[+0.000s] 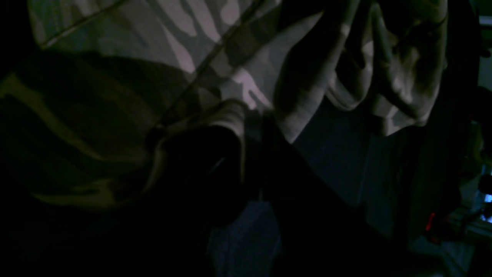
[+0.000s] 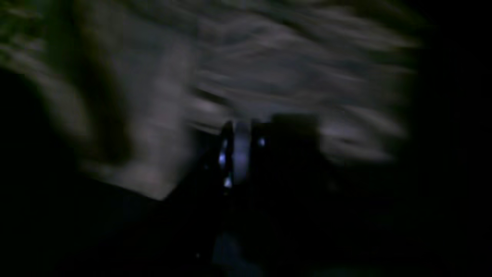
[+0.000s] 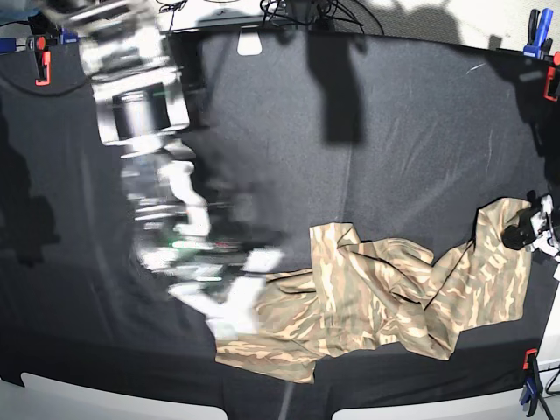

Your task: Layout the t-shirt on the table in an organized manner, then fold the t-shirt properly

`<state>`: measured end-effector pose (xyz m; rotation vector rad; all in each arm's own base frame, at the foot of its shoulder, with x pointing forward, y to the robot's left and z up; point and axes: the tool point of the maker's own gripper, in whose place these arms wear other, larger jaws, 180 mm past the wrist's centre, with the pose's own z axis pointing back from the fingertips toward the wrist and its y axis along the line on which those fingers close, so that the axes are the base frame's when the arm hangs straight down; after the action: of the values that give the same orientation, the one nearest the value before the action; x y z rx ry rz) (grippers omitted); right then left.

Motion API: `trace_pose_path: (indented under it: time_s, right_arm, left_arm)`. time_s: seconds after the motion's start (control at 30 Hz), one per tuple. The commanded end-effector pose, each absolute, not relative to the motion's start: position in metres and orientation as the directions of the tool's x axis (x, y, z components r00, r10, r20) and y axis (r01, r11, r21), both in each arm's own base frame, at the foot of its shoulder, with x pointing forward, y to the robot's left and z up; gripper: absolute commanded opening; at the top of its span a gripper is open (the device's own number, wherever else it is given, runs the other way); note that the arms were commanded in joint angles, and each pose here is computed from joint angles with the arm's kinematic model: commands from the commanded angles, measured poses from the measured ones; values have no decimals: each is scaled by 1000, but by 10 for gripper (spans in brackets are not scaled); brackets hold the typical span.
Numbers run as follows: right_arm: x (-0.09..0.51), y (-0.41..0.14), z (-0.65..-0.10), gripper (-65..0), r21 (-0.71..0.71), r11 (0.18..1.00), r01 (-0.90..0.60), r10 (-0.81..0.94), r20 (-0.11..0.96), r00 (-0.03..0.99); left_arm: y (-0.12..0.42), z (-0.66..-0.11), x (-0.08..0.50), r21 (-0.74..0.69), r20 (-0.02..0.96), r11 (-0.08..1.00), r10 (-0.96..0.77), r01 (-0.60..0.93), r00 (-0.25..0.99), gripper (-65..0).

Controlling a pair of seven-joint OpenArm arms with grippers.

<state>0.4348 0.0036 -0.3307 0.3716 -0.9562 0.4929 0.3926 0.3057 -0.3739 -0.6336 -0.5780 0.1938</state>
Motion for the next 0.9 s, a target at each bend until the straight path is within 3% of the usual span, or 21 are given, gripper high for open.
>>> trace_pose_path:
  time_s: [0.0,0.1,0.17,0.3,0.6,0.73,0.8,0.87]
  right_arm:
    - [446,21,-301,-650,91,810,-579,196,889,413]
    - [436,59,-290,-458,104,753,-650,197,907,373]
    - [437,76,-282,-410,66,743,-665,211,921,328]
    - [441,89,-278,-411,18,745,-667,221,936,272]
    - [436,109,-335,-411,-8,707,-707,353,870,344]
    - [429,125,-347,-413,-25,661,-750,394,862,320]
    - [425,131,-350,-459,-35,643,-765,409,860,305]
    - [424,131,-354,-581,-50,648,-760,428,850,308]
  left_arm:
    - [316,-350,408,-604,509,797,355,32,784,-650]
    - [316,-350,408,-604,509,797,355,32,784,-650]
    - [316,-350,408,-604,509,796,355,32,784,-650]
    - [316,-350,408,-604,509,796,355,32,784,-650]
    - [315,-350,408,-608,506,793,356,32,786,-650]
    - [315,-350,408,-608,506,793,356,32,785,-650]
    - [315,-350,408,-608,506,793,356,32,785,-650]
    - [315,-350,408,-608,506,793,356,32,786,-650]
